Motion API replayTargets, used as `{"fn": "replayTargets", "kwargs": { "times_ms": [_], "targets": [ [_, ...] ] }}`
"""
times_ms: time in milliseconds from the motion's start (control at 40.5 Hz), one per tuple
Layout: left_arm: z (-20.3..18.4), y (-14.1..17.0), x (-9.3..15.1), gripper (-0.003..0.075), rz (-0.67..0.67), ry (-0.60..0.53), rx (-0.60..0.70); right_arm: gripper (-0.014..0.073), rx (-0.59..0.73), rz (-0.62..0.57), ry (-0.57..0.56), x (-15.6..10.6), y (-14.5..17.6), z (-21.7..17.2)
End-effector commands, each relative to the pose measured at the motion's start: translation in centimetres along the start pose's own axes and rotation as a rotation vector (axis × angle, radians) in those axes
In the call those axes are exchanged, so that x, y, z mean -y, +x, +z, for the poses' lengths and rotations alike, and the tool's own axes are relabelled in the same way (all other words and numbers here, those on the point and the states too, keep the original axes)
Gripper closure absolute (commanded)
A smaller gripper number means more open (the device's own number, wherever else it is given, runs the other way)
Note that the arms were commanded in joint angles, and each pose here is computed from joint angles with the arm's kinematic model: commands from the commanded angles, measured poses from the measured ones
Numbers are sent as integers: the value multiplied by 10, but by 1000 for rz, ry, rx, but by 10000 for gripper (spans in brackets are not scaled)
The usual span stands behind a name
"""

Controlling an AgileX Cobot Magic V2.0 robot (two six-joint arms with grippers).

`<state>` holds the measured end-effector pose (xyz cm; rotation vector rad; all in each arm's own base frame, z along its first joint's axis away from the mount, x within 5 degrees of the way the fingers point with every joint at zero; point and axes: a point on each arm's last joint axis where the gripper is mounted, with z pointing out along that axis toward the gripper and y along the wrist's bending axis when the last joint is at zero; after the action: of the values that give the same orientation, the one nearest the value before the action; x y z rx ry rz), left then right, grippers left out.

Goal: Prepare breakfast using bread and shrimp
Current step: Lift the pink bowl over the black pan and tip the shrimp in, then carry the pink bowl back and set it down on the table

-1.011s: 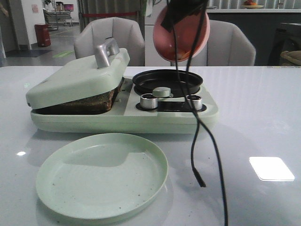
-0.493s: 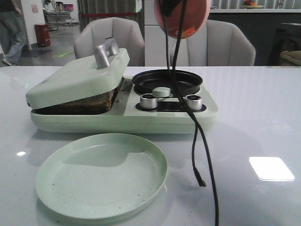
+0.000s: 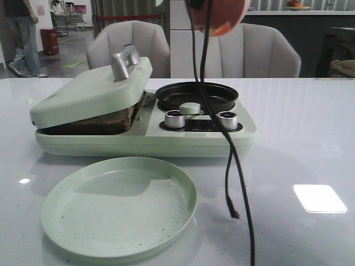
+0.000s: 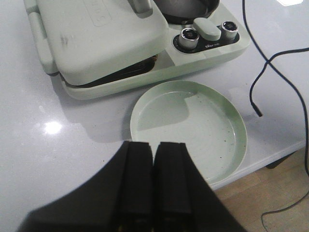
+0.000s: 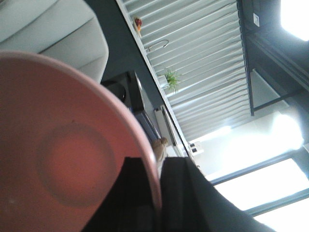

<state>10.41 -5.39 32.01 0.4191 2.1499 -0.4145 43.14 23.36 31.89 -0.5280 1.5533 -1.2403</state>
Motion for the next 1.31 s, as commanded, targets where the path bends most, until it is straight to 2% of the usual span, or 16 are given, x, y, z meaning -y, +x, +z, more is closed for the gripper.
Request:
{"fn": "replayTargets", "kwargs": {
  "times_ms": [0, 395, 543, 592, 814, 888, 1085, 1283],
  "targets": [
    [-5, -14, 2, 619, -6, 5, 97, 550, 16, -35, 112, 24, -5, -1],
    [-5, -14, 2, 619, -6, 5, 97, 550, 11, -29, 117, 25, -7, -2],
    [-5, -14, 2, 619, -6, 5, 97, 550, -63, 30, 122, 44, -1, -5],
    [-5, -14, 2, 619, -6, 5, 97, 550, -98, 77, 83, 52, 3, -7],
    [-5, -14, 2, 619, -6, 5, 97, 550, -273, 421, -237, 110, 27, -18],
    [-5, -14, 2, 619, -6, 5, 97, 550, -298, 472, -332, 123, 38, -24],
    [-5, -14, 2, 619, -6, 5, 97, 550, -321, 494, -560, 143, 82, -39],
    [-5, -14, 2, 619, -6, 5, 97, 550, -460, 535, -798, 147, 143, -49]
  ]
}}
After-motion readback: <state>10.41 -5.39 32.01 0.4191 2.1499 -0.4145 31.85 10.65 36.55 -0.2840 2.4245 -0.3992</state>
